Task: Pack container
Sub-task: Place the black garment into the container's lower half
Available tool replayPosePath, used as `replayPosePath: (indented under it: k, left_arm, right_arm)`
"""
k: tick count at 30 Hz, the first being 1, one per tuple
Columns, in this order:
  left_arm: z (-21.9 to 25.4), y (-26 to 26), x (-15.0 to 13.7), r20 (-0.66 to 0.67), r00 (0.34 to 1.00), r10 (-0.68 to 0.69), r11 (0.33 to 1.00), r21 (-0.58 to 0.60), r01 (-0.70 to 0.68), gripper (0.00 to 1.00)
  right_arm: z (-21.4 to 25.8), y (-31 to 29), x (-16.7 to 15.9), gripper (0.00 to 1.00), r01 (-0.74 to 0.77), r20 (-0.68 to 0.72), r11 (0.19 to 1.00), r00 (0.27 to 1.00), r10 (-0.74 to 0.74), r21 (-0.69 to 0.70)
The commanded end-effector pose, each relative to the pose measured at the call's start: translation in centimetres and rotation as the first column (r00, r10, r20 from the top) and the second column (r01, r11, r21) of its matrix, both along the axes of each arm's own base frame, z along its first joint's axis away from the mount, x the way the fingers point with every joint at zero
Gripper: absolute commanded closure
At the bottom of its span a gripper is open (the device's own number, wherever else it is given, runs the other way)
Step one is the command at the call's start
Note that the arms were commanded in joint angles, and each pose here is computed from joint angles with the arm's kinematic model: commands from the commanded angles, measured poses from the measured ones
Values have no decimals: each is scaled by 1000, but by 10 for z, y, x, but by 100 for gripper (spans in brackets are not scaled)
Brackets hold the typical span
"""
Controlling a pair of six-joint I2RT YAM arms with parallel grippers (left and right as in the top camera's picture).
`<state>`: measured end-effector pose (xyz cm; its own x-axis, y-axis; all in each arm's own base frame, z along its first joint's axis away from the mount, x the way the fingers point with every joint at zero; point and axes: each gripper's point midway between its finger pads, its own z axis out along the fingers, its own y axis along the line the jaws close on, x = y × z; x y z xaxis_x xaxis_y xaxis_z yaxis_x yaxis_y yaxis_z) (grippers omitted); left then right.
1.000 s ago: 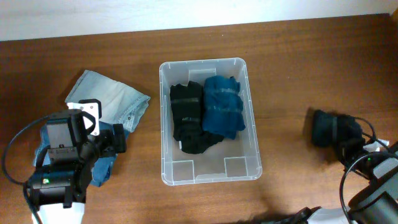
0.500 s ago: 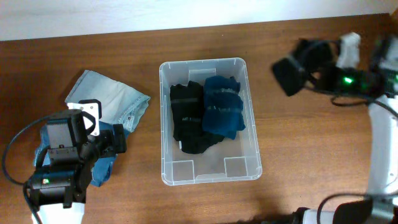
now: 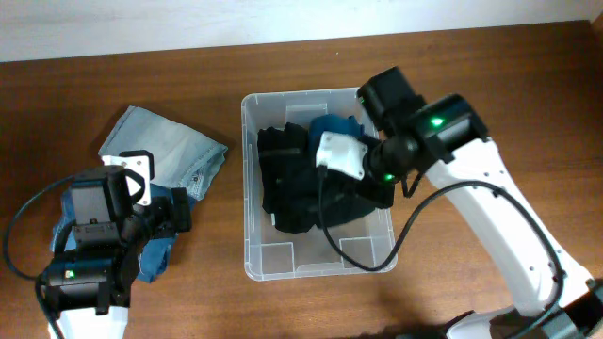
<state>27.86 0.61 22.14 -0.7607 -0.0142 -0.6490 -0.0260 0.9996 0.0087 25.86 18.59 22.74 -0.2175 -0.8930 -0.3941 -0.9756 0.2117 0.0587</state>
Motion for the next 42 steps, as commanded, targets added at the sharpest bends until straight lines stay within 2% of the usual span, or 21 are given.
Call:
replayPosePath:
  k: [1,4,8,14,16,17,18,20,21,22,26,29,31,32,36,38,39,40,42]
  left_arm:
    - [8,2,2,21,1000,13,1000,-2,-13,1]
    - [8,2,2,21,1000,13,1000,-2,-13,1]
    - [8,2,2,21,1000,13,1000,-2,-13,1]
    - [8,2,2,21,1000,13,1000,-2,-13,0]
    - [8,2,2,21,1000,13,1000,-2,-13,0]
    - [8,2,2,21,1000,13,1000,-2,-13,1]
    - [8,2,2,21,1000,13,1000,-2,-13,1]
    - [8,2,2,20,1000,13,1000,-2,-13,1]
    - [7,2,2,19,1000,13,1000,-2,-13,1]
    - [7,1,2,18,1000,13,1000,-2,-13,1]
    - [7,1,2,18,1000,13,1000,-2,-13,1]
    - [7,1,2,18,1000,13,1000,-2,-13,0]
    - [7,2,2,18,1000,13,1000,-1,-13,1]
    - [7,2,2,18,1000,14,1000,-1,-14,1]
    - [9,2,3,25,1000,13,1000,-1,-13,1]
    - [9,2,3,25,1000,14,1000,-1,-14,1]
    - [8,2,3,25,1000,15,1000,-2,-15,1]
    - [9,3,3,26,999,42,999,-20,-42,1]
    - [9,3,3,26,998,54,998,-29,-54,1]
  right_arm:
    - [-8,0,-2,96,-180,46,981,982,184,-71]
    - [-23,1,-1,96,-213,6,971,977,214,-108]
    - [-43,7,-16,96,-319,-86,938,947,309,-139]
    - [-99,6,-34,96,-422,-259,881,894,365,-213]
    - [-116,3,-29,96,-446,-274,861,884,380,-246]
    - [-124,1,-15,39,-418,-236,860,903,359,-292]
    - [-131,1,5,1,-356,-174,870,933,314,-342]
    - [-133,-6,53,2,-89,23,891,994,110,-445]
    - [-127,-13,79,2,110,156,877,987,-41,-468]
    - [-120,-19,95,2,246,247,852,958,-143,-462]
    - [-96,-21,99,2,343,319,848,922,-221,-403]
    - [-74,-17,99,1,437,347,847,878,-329,-302]
    - [-49,-8,96,2,547,295,827,818,-494,-132]
    - [-32,-4,93,2,608,208,794,779,-592,-17]
    - [13,-23,90,2,668,-1,717,732,-681,199]
    - [23,-49,97,2,719,-53,652,681,-731,243]
    - [23,-80,104,2,794,-106,558,593,-798,241]
    - [17,-101,106,2,835,-141,505,539,-830,219]
    - [10,-122,106,2,871,-163,456,485,-859,184]
